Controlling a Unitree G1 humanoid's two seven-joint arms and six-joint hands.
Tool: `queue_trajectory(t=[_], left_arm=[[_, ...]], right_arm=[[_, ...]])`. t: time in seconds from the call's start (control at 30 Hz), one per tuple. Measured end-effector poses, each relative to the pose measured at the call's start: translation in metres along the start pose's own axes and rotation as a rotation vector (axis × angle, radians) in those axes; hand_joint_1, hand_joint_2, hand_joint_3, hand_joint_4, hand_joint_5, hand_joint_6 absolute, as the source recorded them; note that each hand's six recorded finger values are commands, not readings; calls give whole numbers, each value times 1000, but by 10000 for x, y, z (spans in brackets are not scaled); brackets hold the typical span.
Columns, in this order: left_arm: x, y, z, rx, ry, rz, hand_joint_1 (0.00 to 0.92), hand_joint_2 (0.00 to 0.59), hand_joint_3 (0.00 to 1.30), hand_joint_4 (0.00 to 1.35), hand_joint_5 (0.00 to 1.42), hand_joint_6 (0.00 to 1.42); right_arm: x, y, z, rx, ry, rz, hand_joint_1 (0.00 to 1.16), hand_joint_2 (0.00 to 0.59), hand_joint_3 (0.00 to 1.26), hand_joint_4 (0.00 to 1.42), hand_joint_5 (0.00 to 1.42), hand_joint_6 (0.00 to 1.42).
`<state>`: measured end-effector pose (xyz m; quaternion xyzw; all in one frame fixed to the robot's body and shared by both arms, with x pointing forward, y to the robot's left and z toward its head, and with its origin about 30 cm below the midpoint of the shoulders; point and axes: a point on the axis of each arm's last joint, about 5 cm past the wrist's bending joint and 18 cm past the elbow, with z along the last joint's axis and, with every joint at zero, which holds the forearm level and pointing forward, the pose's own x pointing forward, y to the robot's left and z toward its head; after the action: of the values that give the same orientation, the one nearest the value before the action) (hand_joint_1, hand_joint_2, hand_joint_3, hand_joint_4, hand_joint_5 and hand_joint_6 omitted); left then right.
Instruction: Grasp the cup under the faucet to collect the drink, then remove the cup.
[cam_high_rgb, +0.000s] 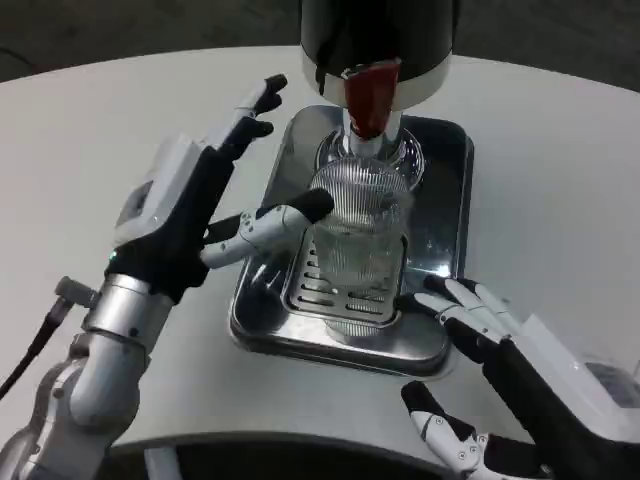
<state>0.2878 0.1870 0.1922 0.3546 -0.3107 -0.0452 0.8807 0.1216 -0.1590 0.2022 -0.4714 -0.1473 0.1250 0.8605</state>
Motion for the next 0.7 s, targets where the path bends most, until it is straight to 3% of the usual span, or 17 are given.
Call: queue_trajectory(t=[0.4,0.7], left_arm=[[-18,324,304,-139,-126,44,29,7,166,166,280,266],[-38,435,347,-273,-119,41,19,9,206,198,252,234]], right_arm=[[-5,3,-2,3,5,-4,485,506,174,41,0,0],[-10,7,-5,7,8,-3,485,506,174,42,0,0]])
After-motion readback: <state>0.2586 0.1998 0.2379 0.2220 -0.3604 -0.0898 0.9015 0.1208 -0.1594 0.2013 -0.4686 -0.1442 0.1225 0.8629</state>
